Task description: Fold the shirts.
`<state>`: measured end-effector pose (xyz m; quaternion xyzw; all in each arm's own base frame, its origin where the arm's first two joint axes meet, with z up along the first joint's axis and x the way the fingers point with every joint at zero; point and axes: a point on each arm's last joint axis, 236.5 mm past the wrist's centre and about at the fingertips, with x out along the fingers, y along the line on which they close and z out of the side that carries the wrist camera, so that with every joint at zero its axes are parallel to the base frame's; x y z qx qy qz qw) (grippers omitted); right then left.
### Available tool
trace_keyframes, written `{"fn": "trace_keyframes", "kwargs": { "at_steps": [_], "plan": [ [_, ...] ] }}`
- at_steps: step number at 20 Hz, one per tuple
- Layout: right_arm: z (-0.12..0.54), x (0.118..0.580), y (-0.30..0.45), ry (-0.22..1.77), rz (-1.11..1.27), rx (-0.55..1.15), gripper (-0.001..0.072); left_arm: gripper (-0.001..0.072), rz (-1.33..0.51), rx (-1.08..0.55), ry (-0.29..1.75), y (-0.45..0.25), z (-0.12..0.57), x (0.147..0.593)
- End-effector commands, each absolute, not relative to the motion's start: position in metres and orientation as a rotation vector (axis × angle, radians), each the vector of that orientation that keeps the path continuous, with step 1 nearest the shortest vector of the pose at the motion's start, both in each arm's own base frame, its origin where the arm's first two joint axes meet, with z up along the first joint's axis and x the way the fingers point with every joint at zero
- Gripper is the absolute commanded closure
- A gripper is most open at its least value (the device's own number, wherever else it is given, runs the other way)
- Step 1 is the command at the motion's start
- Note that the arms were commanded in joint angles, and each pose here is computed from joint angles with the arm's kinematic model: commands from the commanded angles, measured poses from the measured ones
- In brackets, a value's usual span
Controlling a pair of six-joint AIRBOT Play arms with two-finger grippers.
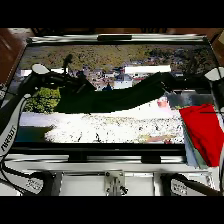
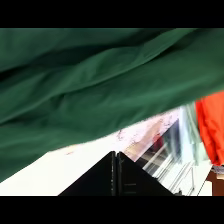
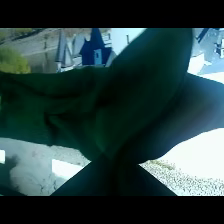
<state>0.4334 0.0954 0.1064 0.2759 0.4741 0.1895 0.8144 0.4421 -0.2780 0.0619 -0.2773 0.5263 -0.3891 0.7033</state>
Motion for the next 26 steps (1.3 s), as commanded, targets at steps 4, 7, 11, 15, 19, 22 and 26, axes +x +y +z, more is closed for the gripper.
{"fn": "trace_keyframes", "kwargs": {
  "at_steps": [4, 7, 11, 15, 19, 22, 26],
  "plan": [
    [0.196, 0.383, 0.106, 0.873, 0.442, 0.564, 0.0651, 0.0669, -0.902, -0.603, 1.163, -0.374, 0.060, 0.411],
    [0.221, 0.367, 0.108, 0.819, 0.449, 0.564, 0.0651, 0.0669, -0.918, -0.595, 1.211, -0.400, 0.045, 0.392],
    [0.247, 0.345, 0.112, 0.771, 0.453, 0.573, 0.0651, 0.0670, -0.904, -0.578, 1.262, -0.431, 0.007, 0.377],
    [0.256, 0.338, 0.111, 0.751, 0.443, 0.584, 0.0651, 0.0670, -0.944, -0.646, 1.342, -0.468, -0.011, 0.347],
    [0.251, 0.339, 0.108, 0.764, 0.417, 0.579, 0.0651, 0.0672, -0.937, -0.661, 1.296, -0.443, 0.002, 0.372],
    [0.229, 0.346, 0.111, 0.816, 0.390, 0.512, 0.0652, 0.0673, -0.905, -0.621, 1.218, -0.380, 0.040, 0.406],
    [0.214, 0.386, 0.174, 0.784, 0.493, 0.519, 0.0652, 0.0672, -0.831, -0.542, 1.079, -0.272, 0.116, 0.429]
  ]
}}
